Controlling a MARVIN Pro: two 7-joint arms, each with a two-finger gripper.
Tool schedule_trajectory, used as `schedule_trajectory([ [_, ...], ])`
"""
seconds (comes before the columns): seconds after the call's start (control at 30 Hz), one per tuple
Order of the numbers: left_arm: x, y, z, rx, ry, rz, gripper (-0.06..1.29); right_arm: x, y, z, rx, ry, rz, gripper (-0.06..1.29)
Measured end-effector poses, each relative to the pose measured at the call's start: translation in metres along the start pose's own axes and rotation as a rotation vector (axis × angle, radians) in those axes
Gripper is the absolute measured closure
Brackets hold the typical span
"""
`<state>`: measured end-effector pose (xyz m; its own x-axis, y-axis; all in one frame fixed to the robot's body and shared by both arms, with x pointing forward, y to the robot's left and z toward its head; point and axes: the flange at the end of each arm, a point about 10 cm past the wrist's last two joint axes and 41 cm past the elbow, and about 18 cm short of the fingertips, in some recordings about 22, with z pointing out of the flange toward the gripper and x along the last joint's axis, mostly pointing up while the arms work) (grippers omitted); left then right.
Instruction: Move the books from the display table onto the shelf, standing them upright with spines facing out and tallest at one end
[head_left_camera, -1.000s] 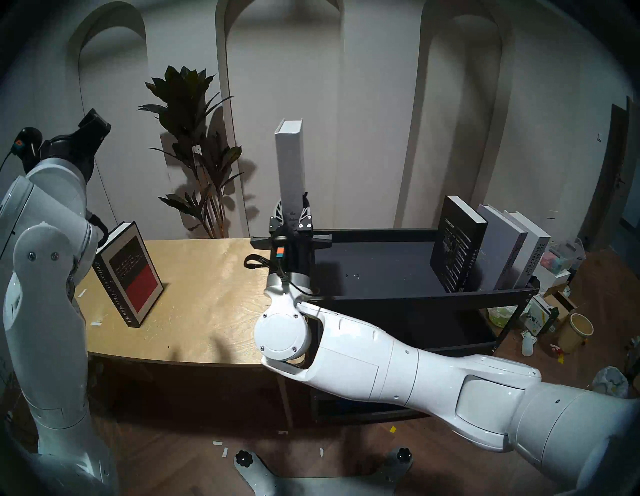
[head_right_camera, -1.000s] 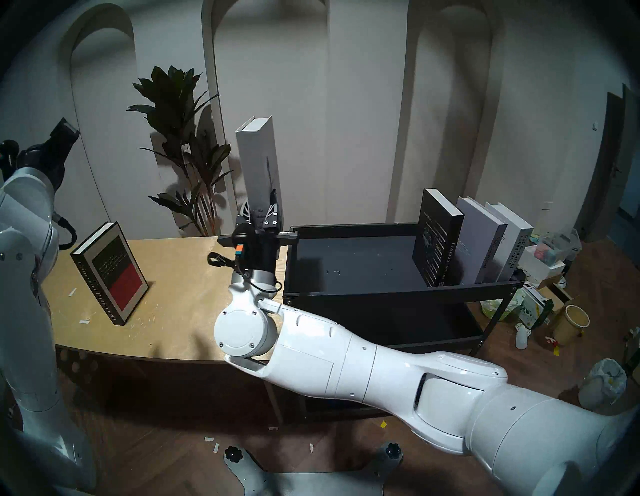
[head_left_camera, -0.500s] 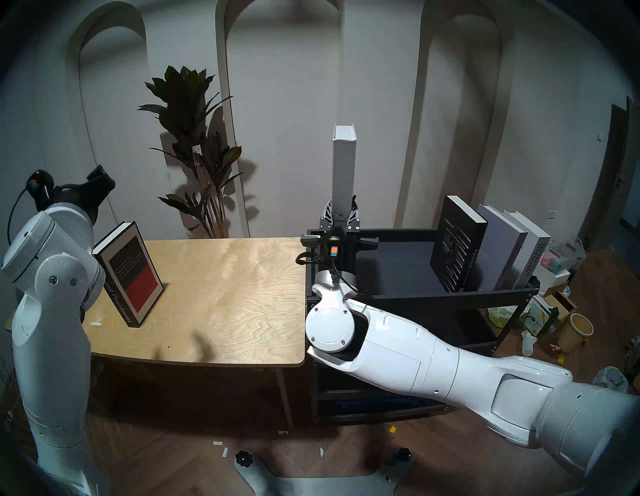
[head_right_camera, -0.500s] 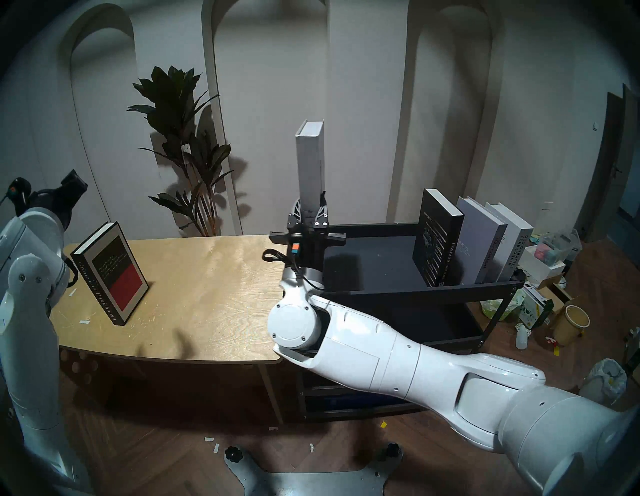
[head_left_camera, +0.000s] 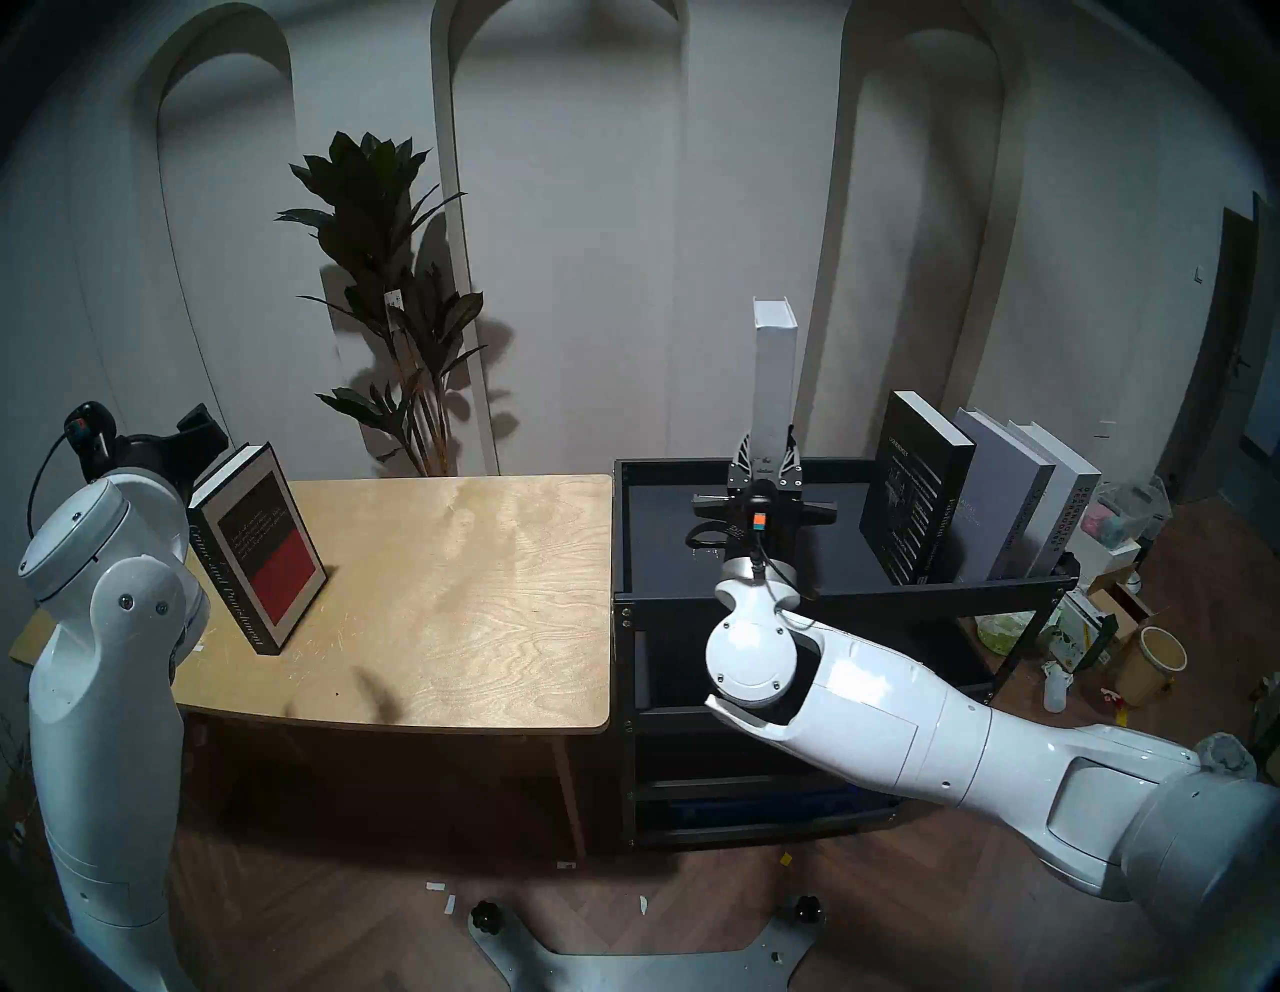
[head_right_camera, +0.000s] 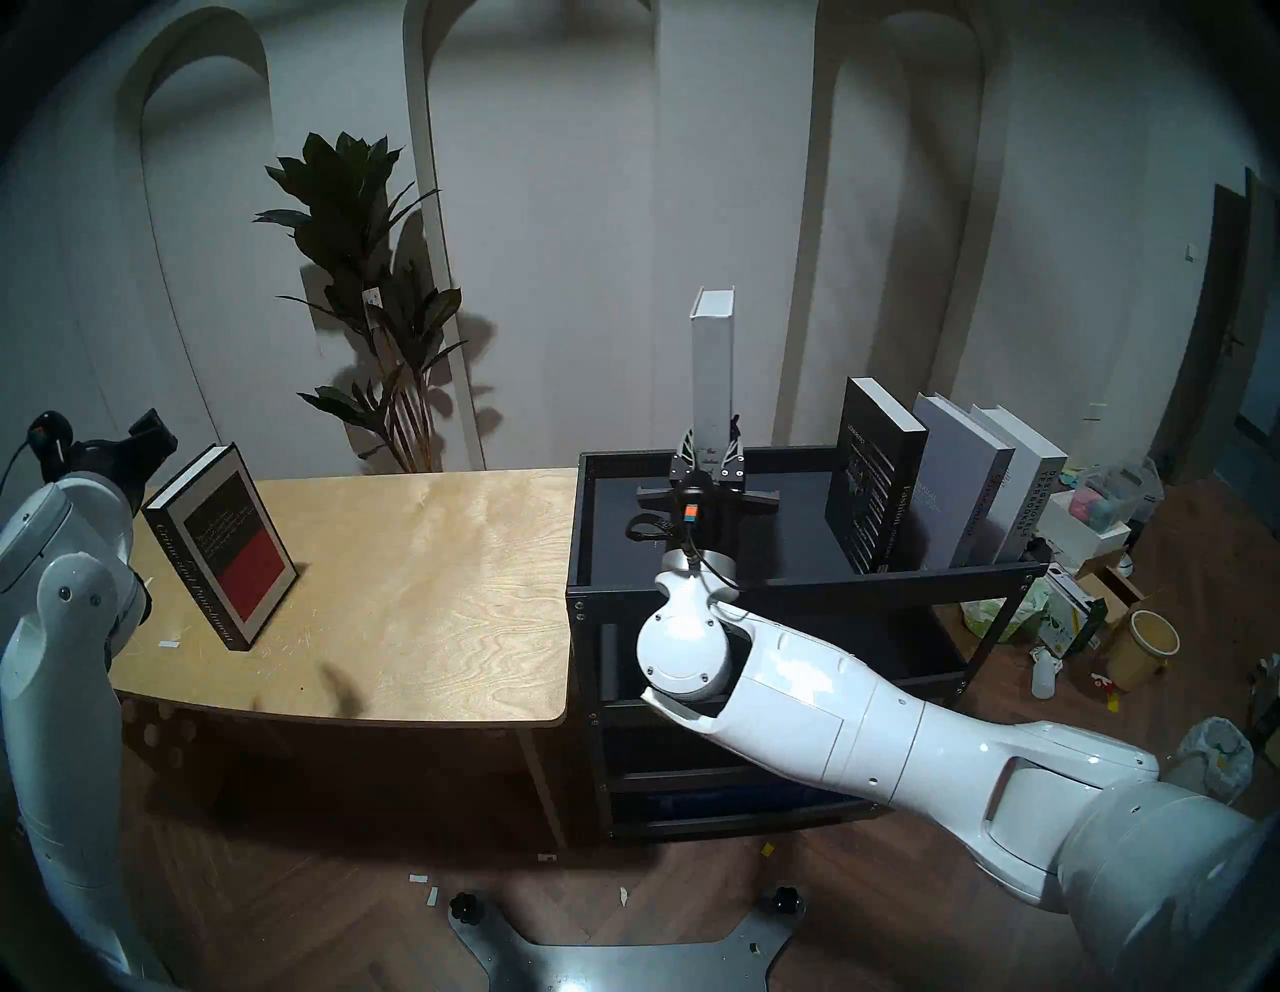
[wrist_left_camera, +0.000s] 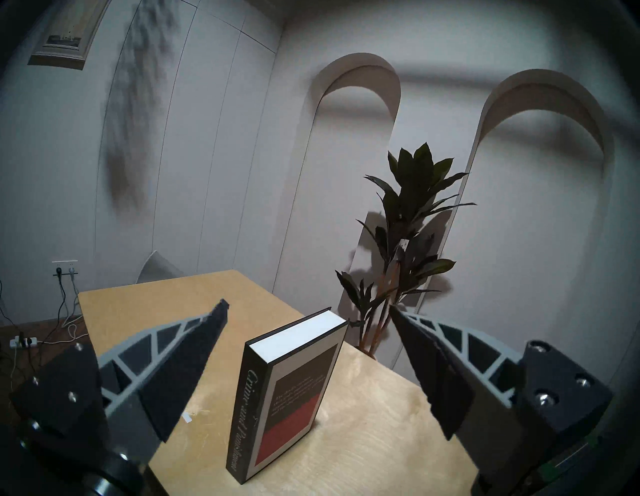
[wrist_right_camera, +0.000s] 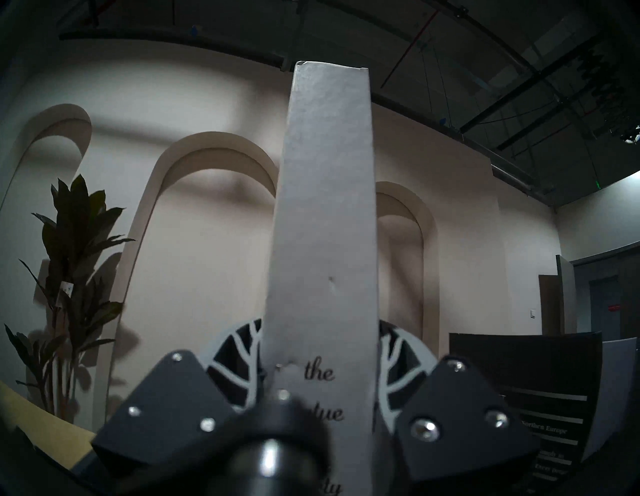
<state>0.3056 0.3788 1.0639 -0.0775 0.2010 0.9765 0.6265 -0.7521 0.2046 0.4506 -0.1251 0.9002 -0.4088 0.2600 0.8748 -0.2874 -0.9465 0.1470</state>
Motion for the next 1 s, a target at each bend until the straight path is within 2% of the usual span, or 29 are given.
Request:
schedule_trajectory([
  [0.2,-0.007,-0.004,-0.002,0.000,-0.011,0.029,-0.01,-0.018,0.027,0.003,-0.007,-0.023,-0.039,0.82],
  [0.27,-0.010,-0.006,-0.004,-0.005,-0.014,0.043,-0.01,-0.027,0.043,0.003,-0.005,-0.035,-0.061,0.82],
  [0.43,-0.015,-0.006,-0.008,-0.019,-0.016,0.063,-0.01,-0.036,0.067,0.007,0.008,-0.043,-0.069,0.82],
  [0.63,-0.017,-0.006,-0.013,-0.040,-0.012,0.082,-0.01,-0.029,0.082,0.019,0.038,-0.018,-0.028,0.82],
  [0.77,-0.018,-0.004,-0.018,-0.058,0.000,0.096,-0.01,-0.017,0.085,0.025,0.087,0.008,0.028,0.82],
  [1.0,-0.018,-0.007,-0.022,-0.066,0.021,0.116,-0.01,-0.006,0.087,0.021,0.174,0.024,0.109,0.82],
])
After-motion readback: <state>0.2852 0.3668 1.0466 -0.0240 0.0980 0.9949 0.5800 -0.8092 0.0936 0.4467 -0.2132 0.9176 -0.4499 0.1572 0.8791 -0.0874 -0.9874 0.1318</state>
